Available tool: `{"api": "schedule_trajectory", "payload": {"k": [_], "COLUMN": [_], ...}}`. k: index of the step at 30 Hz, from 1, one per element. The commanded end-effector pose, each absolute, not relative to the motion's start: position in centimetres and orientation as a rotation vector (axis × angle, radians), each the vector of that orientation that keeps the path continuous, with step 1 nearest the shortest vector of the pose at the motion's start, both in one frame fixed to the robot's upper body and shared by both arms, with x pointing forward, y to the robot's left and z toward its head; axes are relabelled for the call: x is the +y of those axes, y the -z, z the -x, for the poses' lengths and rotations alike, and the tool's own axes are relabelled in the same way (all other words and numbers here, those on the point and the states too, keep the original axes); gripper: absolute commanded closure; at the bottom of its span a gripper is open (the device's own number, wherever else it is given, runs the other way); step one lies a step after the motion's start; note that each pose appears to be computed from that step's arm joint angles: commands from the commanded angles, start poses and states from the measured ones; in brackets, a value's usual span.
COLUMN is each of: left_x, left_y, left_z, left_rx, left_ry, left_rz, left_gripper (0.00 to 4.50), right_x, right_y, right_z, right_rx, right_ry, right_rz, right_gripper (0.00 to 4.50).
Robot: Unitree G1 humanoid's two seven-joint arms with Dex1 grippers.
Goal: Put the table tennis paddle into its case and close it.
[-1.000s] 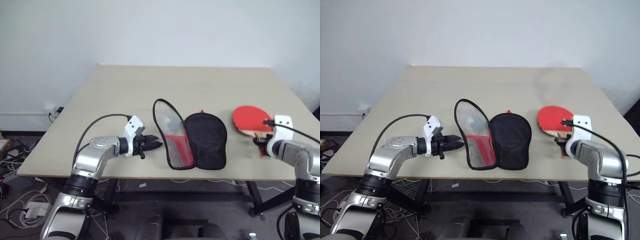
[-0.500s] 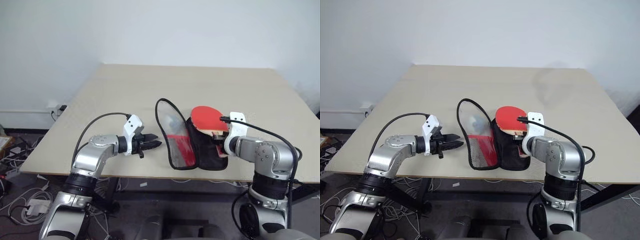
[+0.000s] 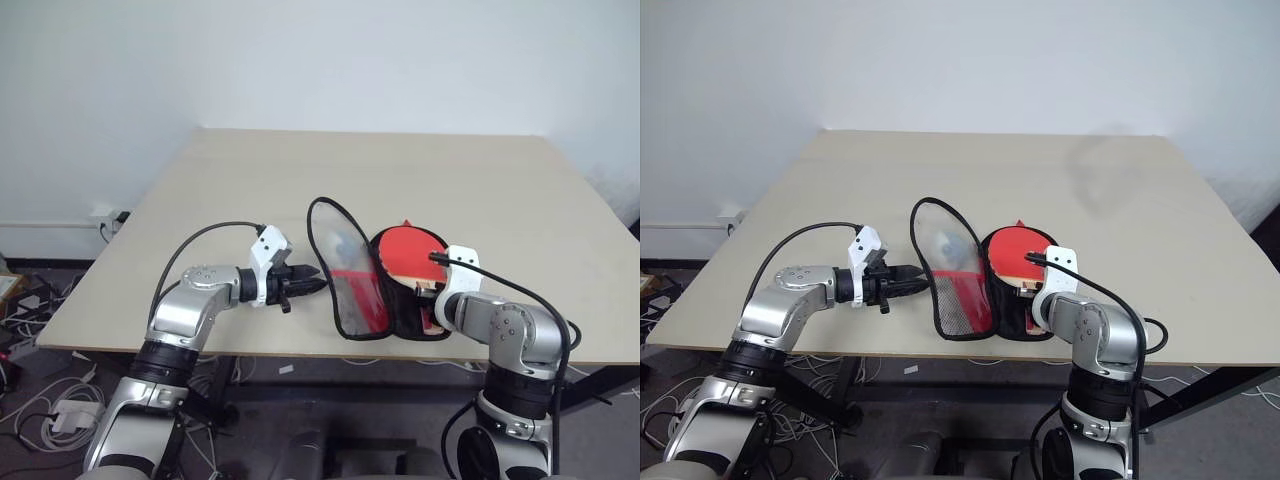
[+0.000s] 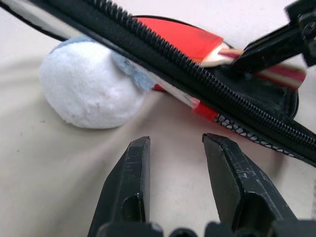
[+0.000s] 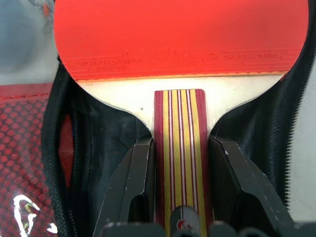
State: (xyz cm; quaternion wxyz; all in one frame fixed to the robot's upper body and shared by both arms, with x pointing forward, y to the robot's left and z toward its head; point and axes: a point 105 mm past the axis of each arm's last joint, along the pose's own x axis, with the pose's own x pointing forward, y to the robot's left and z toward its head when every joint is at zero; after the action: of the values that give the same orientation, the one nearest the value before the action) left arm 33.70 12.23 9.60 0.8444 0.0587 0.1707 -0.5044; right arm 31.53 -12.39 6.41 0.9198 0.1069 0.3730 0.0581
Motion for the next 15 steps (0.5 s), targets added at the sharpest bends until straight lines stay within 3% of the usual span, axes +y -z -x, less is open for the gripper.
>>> {"api": "schedule_trajectory", "payload": {"k": [1, 5, 7, 11, 15], "left_x": [11.8, 11.8, 11.8, 11.5, 8.7], "left_y": [-11.2, -11.1, -11.0, -11.0, -11.7], "left_z": [-34.1, -34.1, -34.1, -34.1, -33.9], "left_rx": [0.306, 0.308, 0.308, 0.307, 0.288], "left_ry": [1.081, 1.082, 1.082, 1.089, 1.176], "left_rz": [-0.162, -0.168, -0.167, -0.164, -0.114], "left_gripper": [2.79, 2.79, 2.79, 2.79, 2.79], "right_x": [-12.3, -12.0, -11.8, -13.2, -16.4], "right_y": [-6.6, -6.5, -8.7, -15.4, -23.1], "right_z": [-32.1, -32.1, -32.6, -33.4, -33.4], "right_rx": [0.732, 0.733, 0.651, 0.372, 0.080], "right_ry": [-0.116, -0.144, -0.221, -0.334, -0.382], "right_rz": [-0.207, -0.195, -0.214, -0.226, -0.220], "right_gripper": [2.02, 0.67, 0.07, 0.07, 0.07]}}
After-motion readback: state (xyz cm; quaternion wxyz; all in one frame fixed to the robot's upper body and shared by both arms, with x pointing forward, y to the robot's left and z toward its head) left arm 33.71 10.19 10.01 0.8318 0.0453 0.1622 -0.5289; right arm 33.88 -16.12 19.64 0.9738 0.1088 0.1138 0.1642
